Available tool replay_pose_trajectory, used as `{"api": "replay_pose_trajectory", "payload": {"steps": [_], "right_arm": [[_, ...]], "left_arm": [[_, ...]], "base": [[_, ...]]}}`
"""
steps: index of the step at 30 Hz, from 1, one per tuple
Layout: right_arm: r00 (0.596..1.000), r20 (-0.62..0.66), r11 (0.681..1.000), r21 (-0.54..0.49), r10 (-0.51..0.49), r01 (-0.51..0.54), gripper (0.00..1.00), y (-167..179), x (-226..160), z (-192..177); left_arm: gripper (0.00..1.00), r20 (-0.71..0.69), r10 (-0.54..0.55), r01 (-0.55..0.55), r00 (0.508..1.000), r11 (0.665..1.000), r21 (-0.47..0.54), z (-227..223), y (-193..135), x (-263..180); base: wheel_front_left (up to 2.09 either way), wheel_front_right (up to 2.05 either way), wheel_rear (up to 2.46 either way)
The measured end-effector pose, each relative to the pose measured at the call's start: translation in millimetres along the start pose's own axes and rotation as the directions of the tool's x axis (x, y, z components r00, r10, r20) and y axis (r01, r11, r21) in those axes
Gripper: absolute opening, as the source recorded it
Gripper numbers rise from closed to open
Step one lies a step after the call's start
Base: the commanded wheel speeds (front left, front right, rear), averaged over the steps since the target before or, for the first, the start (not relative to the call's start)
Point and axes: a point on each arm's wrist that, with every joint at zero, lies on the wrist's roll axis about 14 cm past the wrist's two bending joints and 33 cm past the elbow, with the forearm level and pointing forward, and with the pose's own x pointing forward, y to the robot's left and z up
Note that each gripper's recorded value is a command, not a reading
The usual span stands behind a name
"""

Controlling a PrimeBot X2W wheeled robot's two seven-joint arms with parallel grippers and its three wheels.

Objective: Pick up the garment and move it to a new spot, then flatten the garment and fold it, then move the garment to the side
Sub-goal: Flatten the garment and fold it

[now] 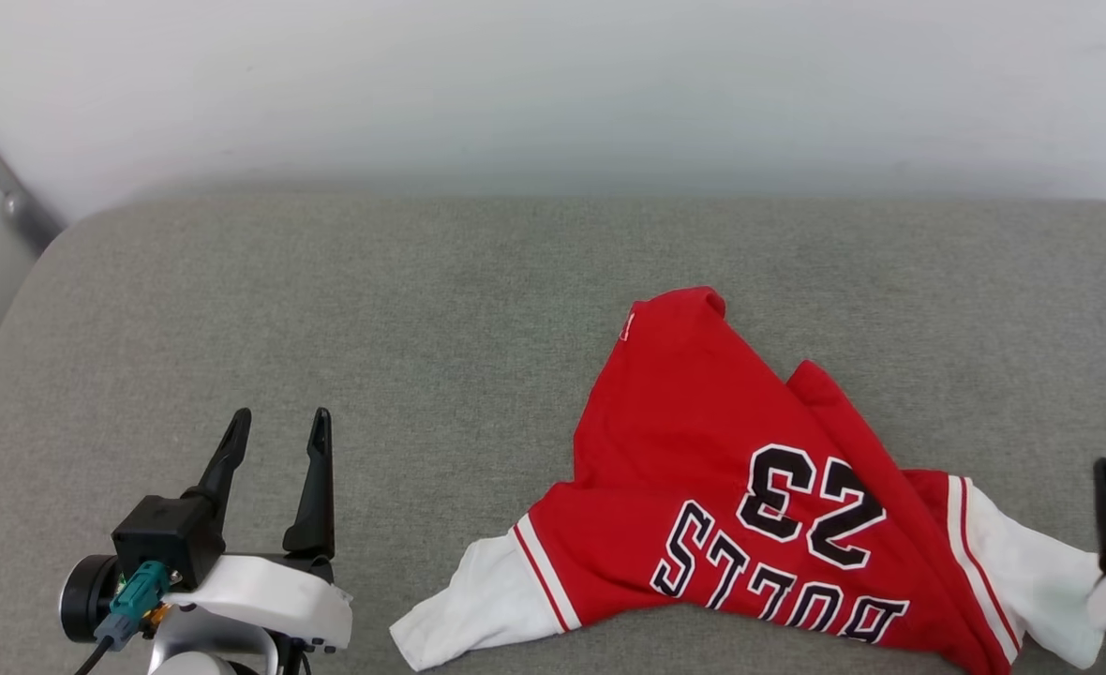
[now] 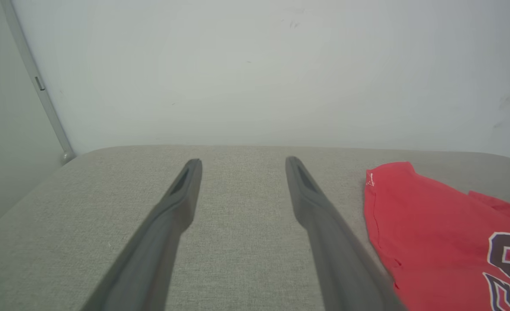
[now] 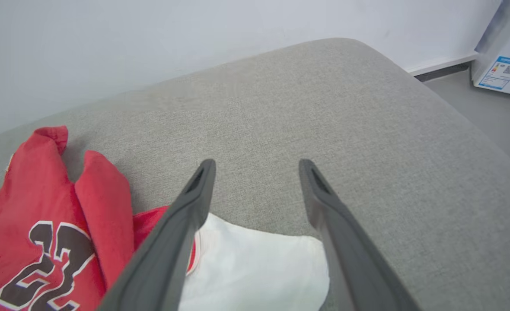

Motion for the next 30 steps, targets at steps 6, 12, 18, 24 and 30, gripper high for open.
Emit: {"api": "replay_pose_trajectory", "payload": {"steps": [6, 12, 18, 24, 30], "right_arm": [[0.981, -0.123, 0.986, -0.052, 0.151, -0.159, 1.0, 47.9, -1.9, 2.6], [0.893, -0.356, 0.933, -0.125, 0.276, -0.338, 1.0, 102.1, -1.0, -16.2], [0.777, -0.532, 0.855, -0.173, 0.337, -0.49, 1.0, 148.1, 1.2, -42.3], [0.681, -0.672, 0.825, -0.184, 0.291, -0.534, 1.0, 156.0, 9.9, -82.1], [0.635, -0.714, 0.816, -0.158, 0.294, -0.556, 0.0, 162.3, 16.7, -99.5]], "left_arm": [[1.0, 0.004, -0.014, 0.014, 1.0, 1.0, 0.0, 3.3, -4.4, -3.5], [1.0, -0.006, -0.019, 0.019, 1.0, 1.0, -0.011, 0.8, -7.4, -3.0], [1.0, -0.009, -0.005, 0.005, 1.0, 1.0, -0.012, -1.8, -2.6, 2.3], [1.0, -0.027, 0.012, -0.012, 1.0, 1.0, -0.023, -11.5, 2.0, 8.1], [1.0, -0.048, 0.032, -0.033, 0.998, 0.999, -0.02, -21.9, 9.2, 11.7]], "base": [[0.0, 0.0, 0.0], [0.0, 0.0, 0.0], [0.0, 0.0, 0.0], [0.0, 0.0, 0.0], [0.0, 0.0, 0.0]]}}
